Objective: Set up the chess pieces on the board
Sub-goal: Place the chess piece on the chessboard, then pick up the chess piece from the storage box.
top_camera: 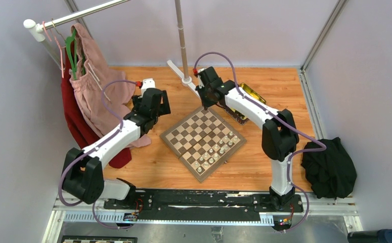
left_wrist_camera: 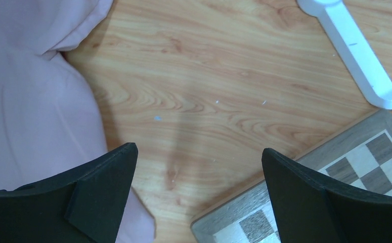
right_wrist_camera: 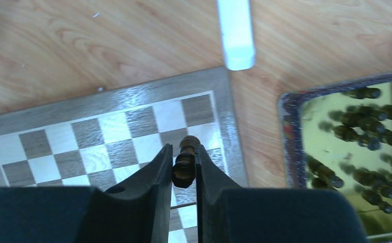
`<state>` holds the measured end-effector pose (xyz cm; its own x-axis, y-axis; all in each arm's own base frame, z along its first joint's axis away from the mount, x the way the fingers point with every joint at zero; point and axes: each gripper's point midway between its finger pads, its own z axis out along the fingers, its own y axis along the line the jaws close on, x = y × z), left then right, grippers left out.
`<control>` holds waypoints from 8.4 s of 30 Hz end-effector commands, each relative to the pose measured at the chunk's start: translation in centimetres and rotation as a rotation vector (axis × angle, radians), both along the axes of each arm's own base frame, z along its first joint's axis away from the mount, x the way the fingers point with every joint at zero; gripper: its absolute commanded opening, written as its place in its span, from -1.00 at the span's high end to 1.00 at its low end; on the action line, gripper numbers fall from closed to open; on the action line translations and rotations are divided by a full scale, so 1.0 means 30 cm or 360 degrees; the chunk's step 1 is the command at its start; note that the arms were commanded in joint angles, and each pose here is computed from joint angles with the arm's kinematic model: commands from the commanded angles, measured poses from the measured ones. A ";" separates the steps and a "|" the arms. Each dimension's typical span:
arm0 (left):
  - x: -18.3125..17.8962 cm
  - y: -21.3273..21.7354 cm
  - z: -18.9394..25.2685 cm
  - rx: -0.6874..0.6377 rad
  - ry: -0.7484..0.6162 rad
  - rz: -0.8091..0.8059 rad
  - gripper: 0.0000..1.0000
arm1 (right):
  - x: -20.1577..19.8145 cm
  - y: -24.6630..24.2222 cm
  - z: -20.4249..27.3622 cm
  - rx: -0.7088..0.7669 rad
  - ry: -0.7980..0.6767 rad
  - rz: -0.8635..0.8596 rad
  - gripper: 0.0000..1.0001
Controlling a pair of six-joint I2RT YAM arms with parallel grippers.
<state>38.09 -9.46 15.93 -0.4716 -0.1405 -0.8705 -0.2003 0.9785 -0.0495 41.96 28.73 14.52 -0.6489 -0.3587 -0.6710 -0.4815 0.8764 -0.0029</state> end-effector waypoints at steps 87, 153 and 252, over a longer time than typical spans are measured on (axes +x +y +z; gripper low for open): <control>-0.171 0.143 0.021 -0.0029 -0.0043 0.0175 -1.00 | -0.282 0.399 -0.168 -0.0142 0.0139 0.0521 1.00; -0.158 0.132 -0.016 -0.0003 0.0002 0.0152 -1.00 | -0.229 0.356 -0.239 -0.0121 0.0231 0.0453 0.85; 0.076 0.020 0.014 0.0013 0.0007 0.0072 -1.00 | 0.337 -0.656 -0.250 0.0076 0.0215 -0.0616 0.35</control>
